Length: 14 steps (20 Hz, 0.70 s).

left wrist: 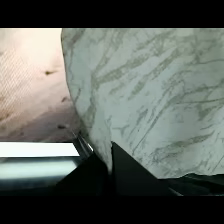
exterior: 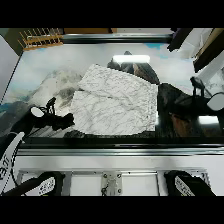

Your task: Fold the clothes and pants, and hang the long-sleeved shirts on hangers.

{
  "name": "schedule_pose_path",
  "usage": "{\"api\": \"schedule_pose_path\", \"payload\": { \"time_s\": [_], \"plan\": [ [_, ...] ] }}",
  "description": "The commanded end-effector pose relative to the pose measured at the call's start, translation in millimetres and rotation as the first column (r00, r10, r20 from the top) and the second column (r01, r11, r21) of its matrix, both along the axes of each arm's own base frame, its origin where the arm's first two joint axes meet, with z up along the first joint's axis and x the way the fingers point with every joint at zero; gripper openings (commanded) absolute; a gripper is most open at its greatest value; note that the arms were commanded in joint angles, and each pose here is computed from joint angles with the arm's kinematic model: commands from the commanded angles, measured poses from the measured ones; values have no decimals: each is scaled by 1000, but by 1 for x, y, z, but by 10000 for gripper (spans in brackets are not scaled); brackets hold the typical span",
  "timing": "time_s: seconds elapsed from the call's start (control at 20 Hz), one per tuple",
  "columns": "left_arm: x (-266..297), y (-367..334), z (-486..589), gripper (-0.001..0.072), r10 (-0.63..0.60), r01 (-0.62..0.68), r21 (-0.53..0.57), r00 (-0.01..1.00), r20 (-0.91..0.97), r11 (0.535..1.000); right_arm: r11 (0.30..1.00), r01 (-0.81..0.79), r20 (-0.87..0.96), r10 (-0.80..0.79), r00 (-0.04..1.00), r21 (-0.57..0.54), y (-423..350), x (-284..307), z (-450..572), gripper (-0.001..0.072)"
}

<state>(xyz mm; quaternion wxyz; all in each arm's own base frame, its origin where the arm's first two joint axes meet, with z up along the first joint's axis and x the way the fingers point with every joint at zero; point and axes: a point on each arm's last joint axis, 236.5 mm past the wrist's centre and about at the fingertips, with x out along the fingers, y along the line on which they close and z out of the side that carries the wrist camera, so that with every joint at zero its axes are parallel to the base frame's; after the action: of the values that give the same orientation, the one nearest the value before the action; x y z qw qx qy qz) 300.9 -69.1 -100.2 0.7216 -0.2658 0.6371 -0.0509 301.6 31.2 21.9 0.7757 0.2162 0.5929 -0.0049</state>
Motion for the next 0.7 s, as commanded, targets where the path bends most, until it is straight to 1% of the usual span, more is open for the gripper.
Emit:
{"api": "schedule_pose_path", "payload": {
  "time_s": [0.0,0.15,0.2,0.25,0.4,0.5,0.65],
  "plan": [
    [-25,-3,4,6,-14,14,4,1000,19,1000,955,281,-211,-256,943,96,1,-47,-80,646],
    [-28,-3,10,6,-14,14,8,999,45,1000,876,428,-200,-388,900,222,23,-42,-115,646],
    [-27,-3,12,6,-12,12,8,999,53,1000,859,450,-174,-418,892,245,26,-37,-123,646],
    [-27,-3,13,6,-12,11,9,998,58,1000,854,452,-146,-428,892,256,28,-31,-127,646],
    [-26,-3,14,6,-10,10,9,998,60,1000,878,393,-51,-395,917,273,41,-11,-130,646],
    [-26,-3,14,6,-10,9,10,998,62,1000,881,372,10,-392,920,292,49,4,-129,646],
    [-25,-3,14,6,-9,8,10,998,63,1000,885,371,33,-395,918,281,53,11,-135,645]
  ]
}}
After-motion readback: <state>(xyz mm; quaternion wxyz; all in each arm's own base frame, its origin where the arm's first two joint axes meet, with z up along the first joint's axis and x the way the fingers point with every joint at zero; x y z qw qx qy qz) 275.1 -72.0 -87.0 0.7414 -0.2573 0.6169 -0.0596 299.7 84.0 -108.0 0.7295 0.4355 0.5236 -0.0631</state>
